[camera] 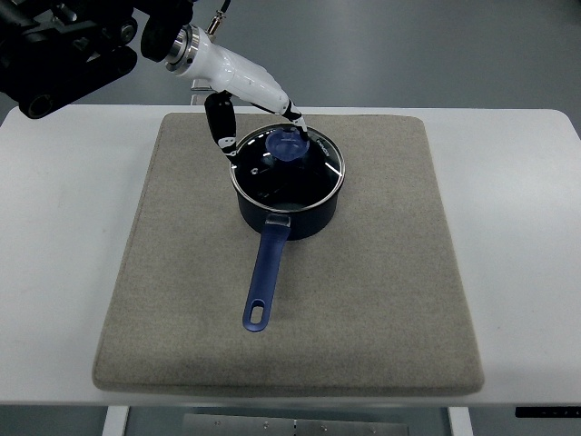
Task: Open pot lid and place left with left hand
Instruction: 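Close the left hand fingers around the blue lid knob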
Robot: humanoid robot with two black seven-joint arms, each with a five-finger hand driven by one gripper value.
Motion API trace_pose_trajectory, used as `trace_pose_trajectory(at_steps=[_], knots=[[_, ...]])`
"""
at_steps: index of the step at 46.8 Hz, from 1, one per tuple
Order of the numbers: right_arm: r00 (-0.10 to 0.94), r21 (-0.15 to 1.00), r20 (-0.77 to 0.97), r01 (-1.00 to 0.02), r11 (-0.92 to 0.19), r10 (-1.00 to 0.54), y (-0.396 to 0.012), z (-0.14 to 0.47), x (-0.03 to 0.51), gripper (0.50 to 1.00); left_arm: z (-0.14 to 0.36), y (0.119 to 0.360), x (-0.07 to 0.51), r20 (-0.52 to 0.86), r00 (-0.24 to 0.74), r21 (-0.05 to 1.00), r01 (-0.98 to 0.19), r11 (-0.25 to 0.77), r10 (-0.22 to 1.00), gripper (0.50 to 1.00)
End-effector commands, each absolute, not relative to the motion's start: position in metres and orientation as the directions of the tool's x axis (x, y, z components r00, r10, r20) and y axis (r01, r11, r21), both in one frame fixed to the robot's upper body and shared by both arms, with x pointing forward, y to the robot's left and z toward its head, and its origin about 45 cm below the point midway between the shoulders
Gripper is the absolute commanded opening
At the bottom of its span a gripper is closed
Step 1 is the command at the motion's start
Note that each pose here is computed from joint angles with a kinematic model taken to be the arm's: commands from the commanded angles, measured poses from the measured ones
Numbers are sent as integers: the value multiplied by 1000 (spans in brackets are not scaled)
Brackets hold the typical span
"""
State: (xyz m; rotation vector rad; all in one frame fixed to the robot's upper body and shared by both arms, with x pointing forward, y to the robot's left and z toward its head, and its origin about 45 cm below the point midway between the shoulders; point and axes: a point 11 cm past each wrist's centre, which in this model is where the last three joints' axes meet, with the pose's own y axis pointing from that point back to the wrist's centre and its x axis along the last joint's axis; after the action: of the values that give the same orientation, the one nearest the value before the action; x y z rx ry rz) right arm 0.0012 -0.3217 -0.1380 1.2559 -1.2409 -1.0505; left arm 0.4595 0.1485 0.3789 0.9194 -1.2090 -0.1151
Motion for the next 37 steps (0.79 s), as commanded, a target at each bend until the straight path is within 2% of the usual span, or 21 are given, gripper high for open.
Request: trace_pose_trajectory(at_steps=[1,9,22,37], knots=[[83,994,77,-89,70,-994,-322,-138,2,917,379,149,460,750,394,660,-383,647,-532,926],[82,994,77,-88,70,-994,-322,-138,1,917,369,137,459,748,396,661,-361,658,-533,917],[83,994,76,-89,69,-994,-321,-138,2,917,362,137,462,747,407,661,-365,656,-526,917],[83,994,76,-89,69,-994,-321,-138,2,917,358,135,463,773,386,631,-373,681,-504,943]])
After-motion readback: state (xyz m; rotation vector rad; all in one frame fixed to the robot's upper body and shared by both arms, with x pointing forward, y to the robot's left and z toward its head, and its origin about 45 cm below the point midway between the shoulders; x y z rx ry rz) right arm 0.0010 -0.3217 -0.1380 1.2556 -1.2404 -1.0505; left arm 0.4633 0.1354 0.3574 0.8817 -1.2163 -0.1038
